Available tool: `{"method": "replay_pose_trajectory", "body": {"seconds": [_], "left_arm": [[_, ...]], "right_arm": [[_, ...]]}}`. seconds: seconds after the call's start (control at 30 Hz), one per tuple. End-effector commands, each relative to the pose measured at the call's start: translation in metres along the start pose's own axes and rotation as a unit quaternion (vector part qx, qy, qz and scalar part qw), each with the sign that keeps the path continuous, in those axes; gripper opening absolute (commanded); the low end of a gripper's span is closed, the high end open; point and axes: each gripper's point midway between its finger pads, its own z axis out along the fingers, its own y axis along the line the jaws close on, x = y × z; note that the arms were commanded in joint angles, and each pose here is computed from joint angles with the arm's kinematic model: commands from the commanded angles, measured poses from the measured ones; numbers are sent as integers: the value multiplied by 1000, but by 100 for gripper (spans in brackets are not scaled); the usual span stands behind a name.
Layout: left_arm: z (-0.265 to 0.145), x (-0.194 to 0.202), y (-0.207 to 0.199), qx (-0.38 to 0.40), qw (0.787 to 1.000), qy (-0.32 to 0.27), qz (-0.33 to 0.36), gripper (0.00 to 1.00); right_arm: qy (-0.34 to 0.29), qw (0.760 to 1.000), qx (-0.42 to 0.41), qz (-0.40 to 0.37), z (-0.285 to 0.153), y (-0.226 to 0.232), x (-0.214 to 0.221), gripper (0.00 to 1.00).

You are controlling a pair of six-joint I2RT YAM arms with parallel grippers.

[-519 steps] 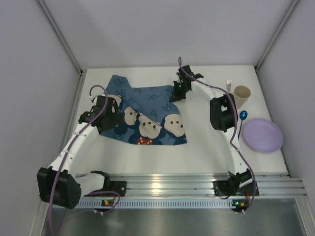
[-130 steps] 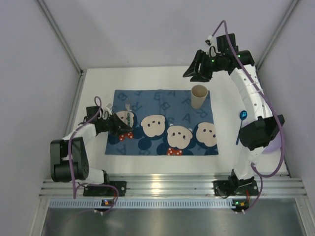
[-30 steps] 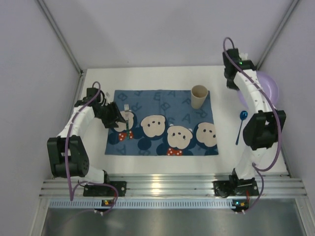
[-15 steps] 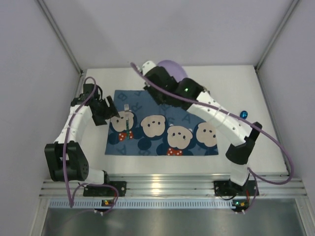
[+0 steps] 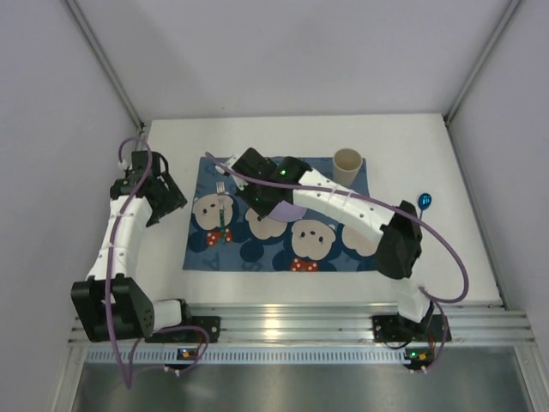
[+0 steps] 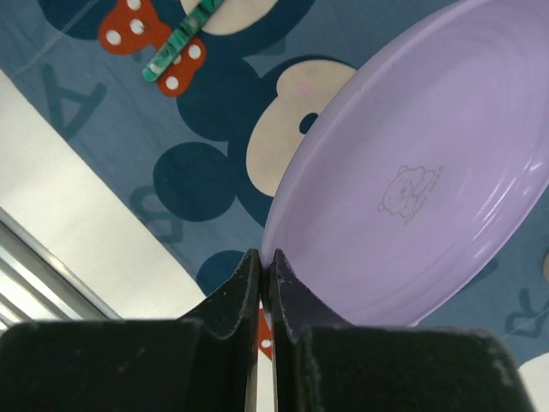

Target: Set the dinner table for one person

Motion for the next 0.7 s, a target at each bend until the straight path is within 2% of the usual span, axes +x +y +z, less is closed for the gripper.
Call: {"method": "replay_pose_trajectory", "body": {"seconds": [0.0, 0.3, 0.47, 0.53, 0.57, 0.6, 0.67], "left_arm": [[-6, 11, 13, -12, 1000, 0, -9, 77], [-3, 33, 10, 14, 1000, 24, -2, 76], [-1, 32, 8, 19, 1000, 24, 4, 76], [-1, 29, 6, 23, 1000, 21, 4, 76], [0, 29, 5, 22, 999, 22, 4, 76], [0, 29, 5, 24, 999, 23, 4, 76], [2, 28, 2, 27, 999, 26, 5, 75]], "right_arm": [[-8, 999, -21, 25, 25, 2, -4, 0], [55, 996, -39, 51, 86, 7, 29, 0], [66, 992, -97, 53, 98, 29, 37, 0], [60, 991, -105, 52, 94, 31, 34, 7], [58, 991, -106, 52, 93, 31, 33, 14], [54, 992, -107, 51, 91, 32, 31, 26], [40, 993, -99, 56, 82, 28, 21, 38]]}}
